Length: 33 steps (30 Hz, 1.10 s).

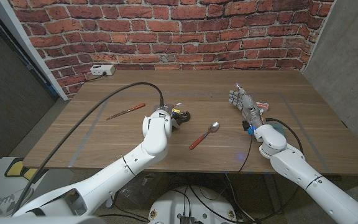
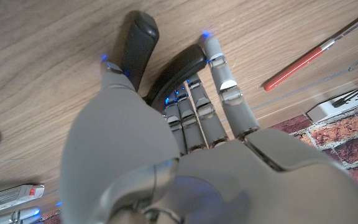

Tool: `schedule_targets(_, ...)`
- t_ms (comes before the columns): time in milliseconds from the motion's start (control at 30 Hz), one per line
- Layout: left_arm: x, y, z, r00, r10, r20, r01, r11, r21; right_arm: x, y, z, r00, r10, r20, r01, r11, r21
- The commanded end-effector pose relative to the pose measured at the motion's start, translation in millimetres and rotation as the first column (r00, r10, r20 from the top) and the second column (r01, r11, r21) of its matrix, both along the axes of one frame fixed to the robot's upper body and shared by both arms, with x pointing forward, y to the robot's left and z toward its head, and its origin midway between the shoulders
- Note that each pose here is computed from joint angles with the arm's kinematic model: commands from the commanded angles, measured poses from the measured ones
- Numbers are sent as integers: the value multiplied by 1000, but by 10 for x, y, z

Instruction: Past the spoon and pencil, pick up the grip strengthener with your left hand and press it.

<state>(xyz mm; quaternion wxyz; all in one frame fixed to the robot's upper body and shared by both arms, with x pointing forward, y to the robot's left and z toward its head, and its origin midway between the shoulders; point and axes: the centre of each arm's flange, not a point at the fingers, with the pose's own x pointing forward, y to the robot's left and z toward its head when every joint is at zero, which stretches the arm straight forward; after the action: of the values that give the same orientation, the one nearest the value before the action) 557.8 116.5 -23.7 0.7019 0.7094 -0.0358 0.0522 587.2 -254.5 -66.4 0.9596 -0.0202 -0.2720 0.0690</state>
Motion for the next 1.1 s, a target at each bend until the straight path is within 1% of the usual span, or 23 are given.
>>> schedule_targets(33,-30,22,72,999,-12,36,12,1000,-11,1,10,26,1000,5,8,-5,1000,4)
schedule_targets(133,-54,41,104,998,-23,51,24,999,-20,0,15,32,1000,5,9,-5,1000,9)
schedule_targets(300,-117,86,195,993,-24,114,29,999,-42,5,23,37,1000,3,12,-3,1000,8)
schedule_targets(400,-152,119,238,990,-36,136,44,997,-57,10,28,40,1000,1,13,-2,1000,7)
schedule_targets(633,-211,247,305,976,-61,209,95,984,-153,12,34,64,1000,-3,19,3,1000,11)
schedule_targets(800,-236,343,326,957,-103,270,168,959,-229,8,39,87,1000,-6,27,6,1000,7)
schedule_targets(900,-252,391,330,939,-131,317,220,939,-264,7,45,96,1000,-6,30,6,1000,10)
schedule_targets(1000,-265,432,335,919,-164,358,280,911,-303,8,53,98,999,-4,33,4,1000,7)
schedule_targets(1100,-280,458,348,905,-174,389,310,895,-321,6,60,93,999,-3,32,3,1000,10)
